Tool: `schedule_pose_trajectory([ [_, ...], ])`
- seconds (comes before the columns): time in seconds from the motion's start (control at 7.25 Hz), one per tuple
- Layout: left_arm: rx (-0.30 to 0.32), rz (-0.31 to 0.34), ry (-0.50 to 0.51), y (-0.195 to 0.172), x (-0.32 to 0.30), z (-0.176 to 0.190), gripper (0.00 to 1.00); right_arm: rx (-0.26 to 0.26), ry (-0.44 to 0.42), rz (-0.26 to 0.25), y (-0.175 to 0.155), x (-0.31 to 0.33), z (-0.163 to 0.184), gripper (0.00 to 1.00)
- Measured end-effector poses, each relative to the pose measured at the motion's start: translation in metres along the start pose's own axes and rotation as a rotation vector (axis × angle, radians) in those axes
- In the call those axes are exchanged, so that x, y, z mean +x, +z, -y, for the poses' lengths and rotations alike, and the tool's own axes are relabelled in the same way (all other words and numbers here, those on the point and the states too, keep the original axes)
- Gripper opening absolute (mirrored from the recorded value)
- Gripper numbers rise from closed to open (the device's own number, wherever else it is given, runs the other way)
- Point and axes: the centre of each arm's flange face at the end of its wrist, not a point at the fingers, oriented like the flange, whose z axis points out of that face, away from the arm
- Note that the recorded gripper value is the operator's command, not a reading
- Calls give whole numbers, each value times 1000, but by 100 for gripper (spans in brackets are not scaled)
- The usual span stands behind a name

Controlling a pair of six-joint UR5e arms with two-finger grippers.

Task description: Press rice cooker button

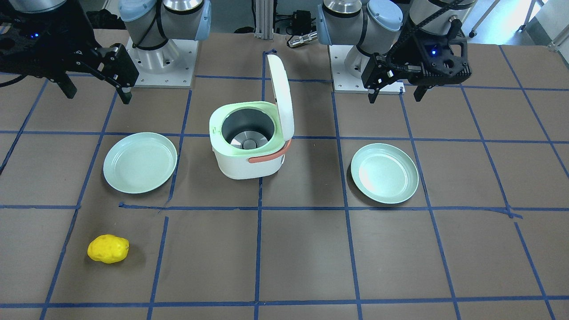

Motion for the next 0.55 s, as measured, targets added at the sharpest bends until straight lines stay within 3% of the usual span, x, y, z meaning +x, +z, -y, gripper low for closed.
schedule_pose_trajectory([
  [0.55, 0, 0, 0, 0, 0, 0, 100, 10, -3, 12, 0, -2, 1, 100],
])
